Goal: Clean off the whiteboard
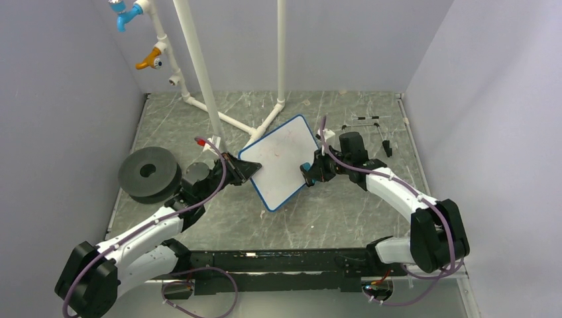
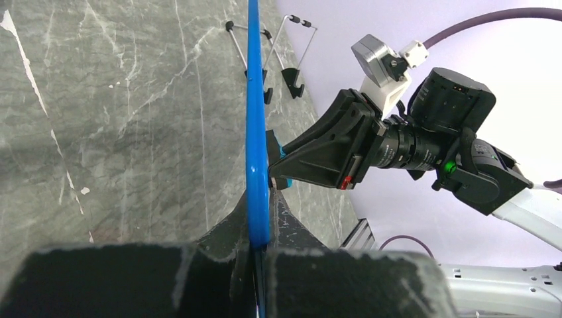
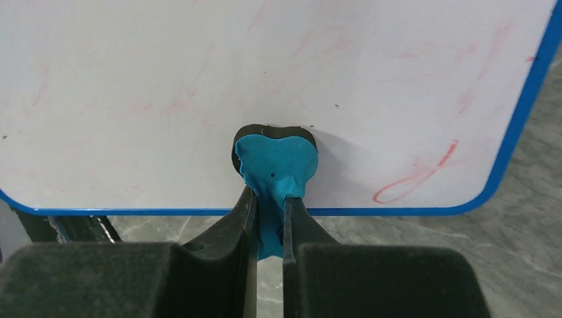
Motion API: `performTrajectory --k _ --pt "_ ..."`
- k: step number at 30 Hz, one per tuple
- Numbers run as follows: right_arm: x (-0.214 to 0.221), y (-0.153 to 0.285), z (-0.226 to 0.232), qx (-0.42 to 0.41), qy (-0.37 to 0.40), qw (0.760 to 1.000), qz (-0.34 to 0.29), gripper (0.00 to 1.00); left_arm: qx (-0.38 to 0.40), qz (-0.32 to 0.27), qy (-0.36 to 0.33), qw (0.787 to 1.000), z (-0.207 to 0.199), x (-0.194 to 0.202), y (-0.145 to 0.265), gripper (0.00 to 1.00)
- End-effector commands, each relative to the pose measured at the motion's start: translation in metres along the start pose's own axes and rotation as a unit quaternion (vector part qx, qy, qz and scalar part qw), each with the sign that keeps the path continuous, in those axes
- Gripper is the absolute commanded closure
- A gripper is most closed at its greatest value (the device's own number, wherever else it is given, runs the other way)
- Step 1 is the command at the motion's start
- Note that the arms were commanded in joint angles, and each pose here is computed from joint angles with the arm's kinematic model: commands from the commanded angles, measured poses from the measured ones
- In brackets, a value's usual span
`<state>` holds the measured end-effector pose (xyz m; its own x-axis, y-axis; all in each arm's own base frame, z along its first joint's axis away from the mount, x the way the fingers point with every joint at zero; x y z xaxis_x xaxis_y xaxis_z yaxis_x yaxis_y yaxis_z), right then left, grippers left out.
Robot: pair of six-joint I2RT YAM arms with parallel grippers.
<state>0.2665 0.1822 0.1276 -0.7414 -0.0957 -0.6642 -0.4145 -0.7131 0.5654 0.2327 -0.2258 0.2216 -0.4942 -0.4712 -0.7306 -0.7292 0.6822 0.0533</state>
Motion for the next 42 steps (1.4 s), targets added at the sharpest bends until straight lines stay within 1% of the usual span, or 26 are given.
performTrajectory --k 1,3,6,8,9,11,16,19,20,22,26,27,29,31,33,37,39,42 --pt "-0.006 0.001 0.018 -0.047 0.006 0.999 -0.009 1.0 0.149 -0.099 0.008 0.984 -0.072 -0.056 0.011 1.0" --pt "-0.016 0.003 0.0 -0.01 -0.019 0.999 -0.031 1.0 0.15 -0.099 0.008 0.984 -0.072 -0.056 0.011 1.0" --pt "-0.026 0.011 -0.041 0.076 -0.064 0.993 -0.057 1.0 0.152 -0.099 0.007 0.983 -0.073 -0.056 0.012 1.0" --pt "-0.025 0.017 -0.054 0.092 -0.08 0.991 -0.06 1.0 0.153 -0.1 0.006 0.983 -0.072 -0.057 0.012 1.0" --pt "-0.022 0.018 -0.054 0.089 -0.08 0.991 -0.059 1.0 0.154 -0.1 0.005 0.983 -0.072 -0.057 0.012 1.0" --pt "-0.017 0.017 -0.043 0.055 -0.077 0.994 -0.052 1.0 0.157 -0.1 0.006 0.983 -0.073 -0.057 0.012 1.0" --pt "-0.002 0.007 0.005 -0.053 -0.035 0.998 -0.007 1.0 0.159 -0.106 0.006 0.982 -0.073 -0.06 0.012 1.0" --pt "-0.001 0.006 0.022 -0.079 -0.017 0.997 -0.004 1.0 0.157 -0.108 0.004 0.982 -0.074 -0.061 0.012 1.0" --pt "-0.004 0.006 0.02 -0.071 -0.02 0.997 -0.01 1.0 0.157 -0.109 0.004 0.982 -0.074 -0.062 0.012 1.0" --pt "-0.015 0.007 0.003 -0.029 -0.035 0.998 -0.03 1.0 0.158 -0.108 0.004 0.981 -0.074 -0.061 0.012 1.0" --pt "-0.037 0.022 -0.052 0.08 -0.094 0.989 -0.085 1.0 0.157 -0.107 0.003 0.982 -0.073 -0.061 0.013 1.0" --pt "-0.038 0.026 -0.062 0.096 -0.103 0.986 -0.091 1.0 0.158 -0.106 0.002 0.982 -0.073 -0.061 0.013 1.0" --pt "-0.035 0.031 -0.068 0.099 -0.108 0.985 -0.088 1.0 0.159 -0.106 0.001 0.982 -0.072 -0.06 0.013 1.0" --pt "-0.038 0.034 -0.058 0.069 -0.094 0.989 -0.09 1.0 0.167 -0.109 -0.004 0.98 -0.073 -0.06 0.014 1.0" --pt "-0.044 0.042 -0.031 0.0 -0.067 0.993 -0.094 1.0 0.18 -0.111 -0.014 0.977 -0.072 -0.056 0.016 1.0" --pt "-0.053 0.067 0.015 -0.095 -0.005 0.989 -0.112 1.0 0.211 -0.118 -0.04 0.969 -0.069 -0.049 0.021 1.0" --pt "-0.052 0.077 0.029 -0.121 0.012 0.987 -0.107 1.0 0.226 -0.116 -0.051 0.966 -0.069 -0.045 0.023 1.0" --pt "-0.049 0.084 0.037 -0.134 0.026 0.985 -0.101 1.0 0.242 -0.11 -0.059 0.962 -0.069 -0.038 0.027 1.0"
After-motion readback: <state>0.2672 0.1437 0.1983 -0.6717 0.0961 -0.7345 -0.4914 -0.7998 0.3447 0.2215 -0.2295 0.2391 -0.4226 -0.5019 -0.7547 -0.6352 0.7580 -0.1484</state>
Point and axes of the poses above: each gripper's point midway between its finger pads, its own y axis back along the fingers, its own z axis along the line the jaws close on, x = y × z, the point moved 3 cm from there along y, back along the fingers, and after that the axes turned 10 degrees about -y, right-handed, at the moved point
